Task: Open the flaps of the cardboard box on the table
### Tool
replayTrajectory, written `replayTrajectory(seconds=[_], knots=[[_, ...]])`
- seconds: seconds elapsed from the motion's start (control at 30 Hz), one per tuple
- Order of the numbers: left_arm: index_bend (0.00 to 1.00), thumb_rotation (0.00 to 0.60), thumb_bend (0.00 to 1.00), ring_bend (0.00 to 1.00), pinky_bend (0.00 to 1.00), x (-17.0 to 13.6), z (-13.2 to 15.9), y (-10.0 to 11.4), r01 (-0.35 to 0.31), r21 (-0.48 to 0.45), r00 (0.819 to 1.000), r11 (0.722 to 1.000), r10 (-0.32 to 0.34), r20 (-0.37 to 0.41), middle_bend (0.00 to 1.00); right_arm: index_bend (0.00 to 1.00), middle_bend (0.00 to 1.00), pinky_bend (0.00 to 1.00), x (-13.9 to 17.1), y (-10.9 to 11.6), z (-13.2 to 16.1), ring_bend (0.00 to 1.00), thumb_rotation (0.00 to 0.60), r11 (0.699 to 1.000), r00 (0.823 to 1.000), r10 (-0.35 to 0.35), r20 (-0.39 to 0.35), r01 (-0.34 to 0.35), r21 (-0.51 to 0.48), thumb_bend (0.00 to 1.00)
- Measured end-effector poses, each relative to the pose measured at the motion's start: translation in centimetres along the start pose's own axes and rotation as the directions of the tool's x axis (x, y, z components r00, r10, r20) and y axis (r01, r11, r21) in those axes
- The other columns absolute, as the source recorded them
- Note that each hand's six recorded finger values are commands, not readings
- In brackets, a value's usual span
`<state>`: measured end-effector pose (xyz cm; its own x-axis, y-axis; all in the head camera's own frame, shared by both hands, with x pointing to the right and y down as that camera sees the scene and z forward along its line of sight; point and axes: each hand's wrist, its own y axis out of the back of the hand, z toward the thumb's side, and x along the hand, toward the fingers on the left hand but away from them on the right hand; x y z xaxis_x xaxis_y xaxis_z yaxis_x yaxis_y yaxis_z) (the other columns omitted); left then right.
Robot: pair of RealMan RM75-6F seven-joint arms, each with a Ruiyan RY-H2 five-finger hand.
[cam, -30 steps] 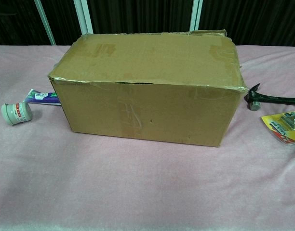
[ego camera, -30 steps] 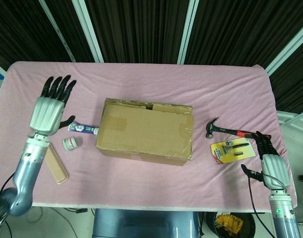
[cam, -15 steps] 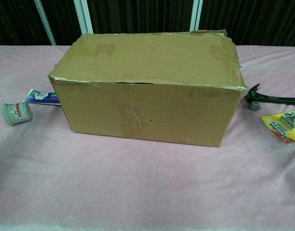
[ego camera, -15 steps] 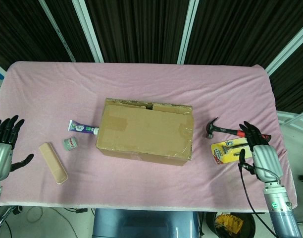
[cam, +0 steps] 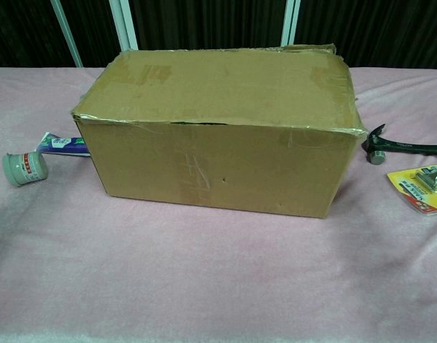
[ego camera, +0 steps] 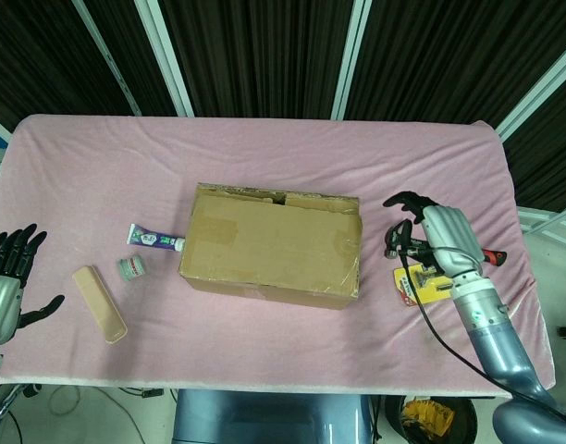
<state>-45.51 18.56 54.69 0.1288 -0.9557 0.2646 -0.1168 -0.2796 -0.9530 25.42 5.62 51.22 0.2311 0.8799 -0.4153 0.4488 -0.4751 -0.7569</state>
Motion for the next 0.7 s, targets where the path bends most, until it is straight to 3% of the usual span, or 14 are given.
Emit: replayTrajectory(seconds=[0.23, 0.7], knots=[[0.0, 0.6, 0.12, 0.0, 0.0, 0.1, -0.1, 0.0, -0.002, -0.008, 1.0, 1.0, 0.002, 0.005, 0.0, 0.33, 0.31, 0.43, -4.1, -1.9, 3.3, 0.33, 0.6, 0.997, 0.998, 0.055, -0.002, -0.055, -0.053, 0.85], [0.0, 0.6, 0.12, 0.0, 0.0, 0.3, -0.2, 0.1, -0.008, -0.005, 1.0, 1.0, 0.008, 0.007, 0.0, 0.33, 0.31, 0.43, -7.2, -6.9, 4.0, 0.33, 0.6, 0.986, 0.992, 0.118, 0.052, -0.11, -0.125, 0.85]])
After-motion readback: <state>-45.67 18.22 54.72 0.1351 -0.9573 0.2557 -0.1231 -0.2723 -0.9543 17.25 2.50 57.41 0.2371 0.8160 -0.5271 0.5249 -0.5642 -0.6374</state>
